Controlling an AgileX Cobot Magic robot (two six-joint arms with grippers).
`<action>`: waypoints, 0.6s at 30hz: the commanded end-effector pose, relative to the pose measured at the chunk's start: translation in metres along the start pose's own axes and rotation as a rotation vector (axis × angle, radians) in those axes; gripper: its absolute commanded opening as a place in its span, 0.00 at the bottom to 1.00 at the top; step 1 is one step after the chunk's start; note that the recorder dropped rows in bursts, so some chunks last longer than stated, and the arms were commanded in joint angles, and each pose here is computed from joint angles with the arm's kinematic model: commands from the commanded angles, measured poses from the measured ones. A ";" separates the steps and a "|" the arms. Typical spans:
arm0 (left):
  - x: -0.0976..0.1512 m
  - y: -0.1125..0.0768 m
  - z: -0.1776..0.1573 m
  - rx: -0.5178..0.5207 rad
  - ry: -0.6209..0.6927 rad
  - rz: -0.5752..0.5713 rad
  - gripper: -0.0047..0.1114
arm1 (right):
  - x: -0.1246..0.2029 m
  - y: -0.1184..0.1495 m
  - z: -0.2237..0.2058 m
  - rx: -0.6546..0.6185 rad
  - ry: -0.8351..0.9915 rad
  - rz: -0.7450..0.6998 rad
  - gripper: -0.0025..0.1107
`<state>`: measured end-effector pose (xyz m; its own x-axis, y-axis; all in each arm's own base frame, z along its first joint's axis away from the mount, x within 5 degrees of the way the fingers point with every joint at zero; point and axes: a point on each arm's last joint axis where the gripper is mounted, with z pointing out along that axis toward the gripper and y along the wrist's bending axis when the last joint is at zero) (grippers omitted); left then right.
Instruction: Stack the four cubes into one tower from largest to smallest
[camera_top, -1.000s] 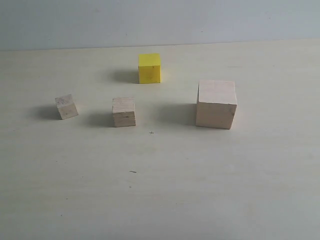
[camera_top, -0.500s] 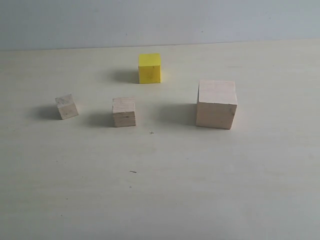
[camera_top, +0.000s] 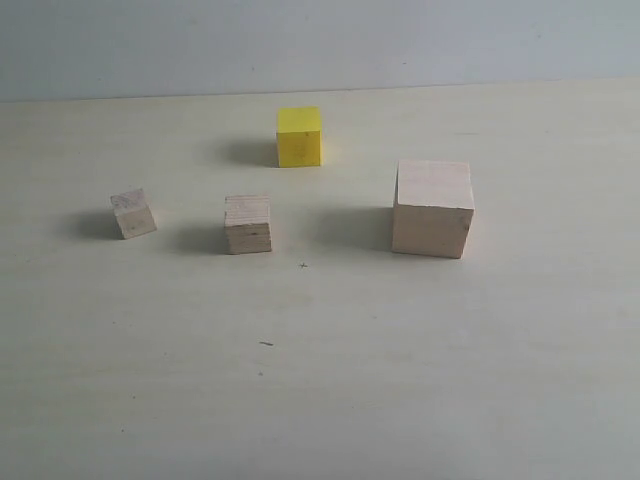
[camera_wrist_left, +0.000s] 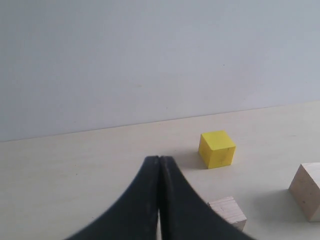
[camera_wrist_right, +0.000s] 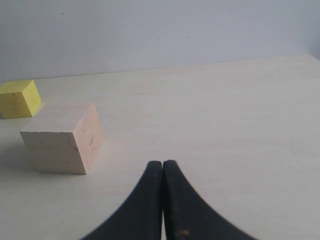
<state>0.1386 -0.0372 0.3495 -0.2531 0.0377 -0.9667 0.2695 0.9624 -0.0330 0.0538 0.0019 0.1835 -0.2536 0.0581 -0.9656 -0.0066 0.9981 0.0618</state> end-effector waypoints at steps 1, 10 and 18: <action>-0.003 0.000 0.000 0.001 -0.019 0.004 0.04 | 0.001 0.000 0.000 0.007 -0.009 -0.007 0.02; -0.003 0.000 0.000 0.001 -0.019 0.004 0.04 | 0.001 0.000 0.000 0.007 -0.009 -0.007 0.02; -0.001 0.000 0.007 0.001 0.008 0.003 0.04 | 0.001 -0.001 0.000 0.008 -0.009 -0.010 0.02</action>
<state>0.1404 -0.0376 0.3483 -0.2612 0.0396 -0.9645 0.2692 0.9625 -0.0334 0.0538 0.0019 0.1835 -0.2536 0.0581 -0.9656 -0.0066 0.9981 0.0618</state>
